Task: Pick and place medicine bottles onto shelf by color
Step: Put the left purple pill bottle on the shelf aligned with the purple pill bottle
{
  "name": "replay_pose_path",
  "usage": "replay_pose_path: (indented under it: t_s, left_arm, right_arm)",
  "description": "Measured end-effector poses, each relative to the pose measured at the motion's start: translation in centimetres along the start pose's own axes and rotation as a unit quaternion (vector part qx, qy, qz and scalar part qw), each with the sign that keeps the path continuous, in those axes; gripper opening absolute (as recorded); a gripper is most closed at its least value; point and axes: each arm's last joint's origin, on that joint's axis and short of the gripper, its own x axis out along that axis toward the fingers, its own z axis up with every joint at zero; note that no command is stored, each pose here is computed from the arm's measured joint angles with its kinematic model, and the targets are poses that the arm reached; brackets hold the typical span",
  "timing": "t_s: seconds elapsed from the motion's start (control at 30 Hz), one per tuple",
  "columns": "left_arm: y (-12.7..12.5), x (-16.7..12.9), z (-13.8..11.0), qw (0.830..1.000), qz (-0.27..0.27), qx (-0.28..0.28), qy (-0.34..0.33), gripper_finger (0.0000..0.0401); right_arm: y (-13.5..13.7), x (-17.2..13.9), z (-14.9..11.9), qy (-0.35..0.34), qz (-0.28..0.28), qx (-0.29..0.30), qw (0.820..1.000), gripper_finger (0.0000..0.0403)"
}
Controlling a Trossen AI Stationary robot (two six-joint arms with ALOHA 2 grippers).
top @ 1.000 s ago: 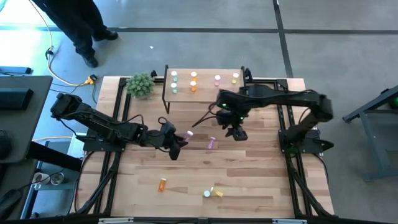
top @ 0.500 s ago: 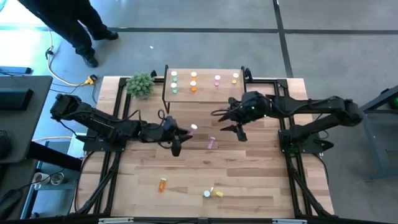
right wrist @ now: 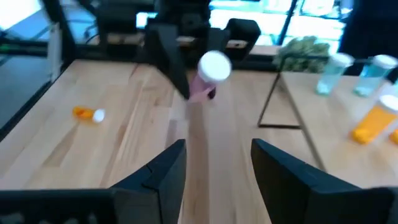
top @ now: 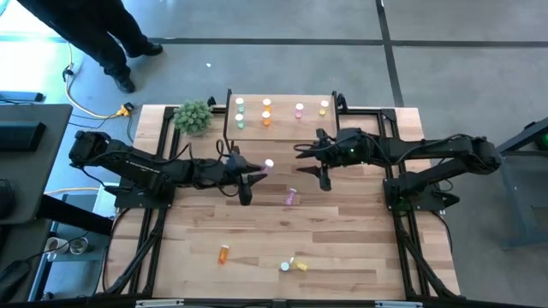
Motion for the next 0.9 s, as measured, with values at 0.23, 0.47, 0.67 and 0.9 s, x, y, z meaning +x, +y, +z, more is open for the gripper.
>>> replay_pose_path:
  t_s: [0.23,0.47,0.67,0.9]
  left_arm:
    - [0.8,0.3,0.5,0.998,0.014,0.058,-0.017,0.0101]
    - [0.8,0.3,0.8,0.994,0.015,0.105,-0.027,0.0101]
    - [0.8,0.3,0.8,0.993,0.014,0.114,-0.030,0.0101]
    - [0.7,0.3,0.8,0.993,0.007,0.117,-0.029,0.0101]
  right_arm:
    - [-0.2,0.0,0.6,-0.034,-0.009,0.023,0.999,0.0195]
    - [-0.3,0.6,1.2,-0.074,-0.010,0.039,0.996,0.0220]
    - [-0.5,2.6,1.1,-0.095,-0.012,0.028,0.995,0.0220]
    - [-0.6,4.1,1.1,-0.130,-0.014,0.020,0.991,0.0220]
